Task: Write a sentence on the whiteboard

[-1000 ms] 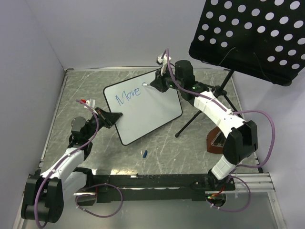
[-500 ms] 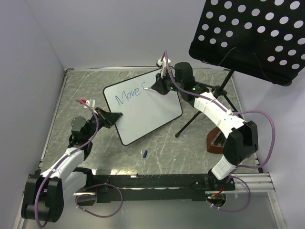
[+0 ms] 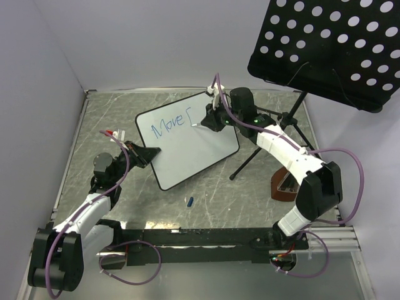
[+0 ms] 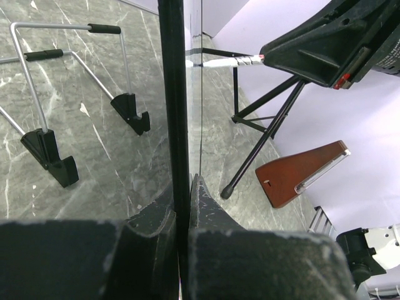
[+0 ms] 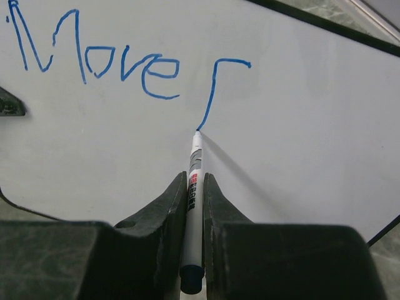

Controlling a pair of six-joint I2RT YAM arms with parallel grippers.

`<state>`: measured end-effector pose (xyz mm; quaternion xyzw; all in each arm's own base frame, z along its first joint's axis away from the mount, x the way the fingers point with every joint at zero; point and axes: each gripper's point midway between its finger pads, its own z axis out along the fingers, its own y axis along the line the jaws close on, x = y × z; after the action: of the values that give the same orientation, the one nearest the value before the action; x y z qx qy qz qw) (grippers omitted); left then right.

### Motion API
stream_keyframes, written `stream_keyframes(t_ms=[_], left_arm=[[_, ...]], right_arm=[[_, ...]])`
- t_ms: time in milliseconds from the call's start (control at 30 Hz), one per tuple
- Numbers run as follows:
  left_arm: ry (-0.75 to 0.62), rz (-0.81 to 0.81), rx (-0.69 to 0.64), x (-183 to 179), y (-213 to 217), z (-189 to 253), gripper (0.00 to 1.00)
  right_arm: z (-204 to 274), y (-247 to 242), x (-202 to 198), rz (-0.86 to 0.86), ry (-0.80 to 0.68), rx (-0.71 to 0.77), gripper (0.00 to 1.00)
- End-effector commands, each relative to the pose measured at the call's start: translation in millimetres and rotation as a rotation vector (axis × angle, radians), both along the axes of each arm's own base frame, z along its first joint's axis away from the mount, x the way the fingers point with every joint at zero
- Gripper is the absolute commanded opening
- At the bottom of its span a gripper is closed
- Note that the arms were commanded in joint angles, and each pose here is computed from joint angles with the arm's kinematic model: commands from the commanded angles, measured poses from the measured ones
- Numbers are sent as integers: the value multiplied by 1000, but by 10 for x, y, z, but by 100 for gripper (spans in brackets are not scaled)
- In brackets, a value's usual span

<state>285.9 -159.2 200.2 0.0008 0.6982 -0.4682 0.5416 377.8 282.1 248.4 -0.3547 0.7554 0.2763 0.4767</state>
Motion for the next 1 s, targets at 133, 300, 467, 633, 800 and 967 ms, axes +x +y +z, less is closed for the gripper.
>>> stream_keyframes(t_ms=[133,300,467,633,800,967], left_arm=[[-83,-53,92,-22,-50,-15,1],[-81,-53,94,-14,-51,-23,1],[-79,-53,94,-10,-52,-30,1],[-82,-55,94,-16,-53,-25,1],[-84,-53,93,-17,-51,-24,1],[-82,-55,94,-22,-52,-34,1]], right_arm=[[210,40,-178,55,-10,47,0],[449,68,-199,67,-40,92,0],[684,70,-159,52,-86,126,0],[772,58,-25,16,-109,130,0],[702,58,133,-21,-114,110,0],[667,77,217,-30,-117,99,0]])
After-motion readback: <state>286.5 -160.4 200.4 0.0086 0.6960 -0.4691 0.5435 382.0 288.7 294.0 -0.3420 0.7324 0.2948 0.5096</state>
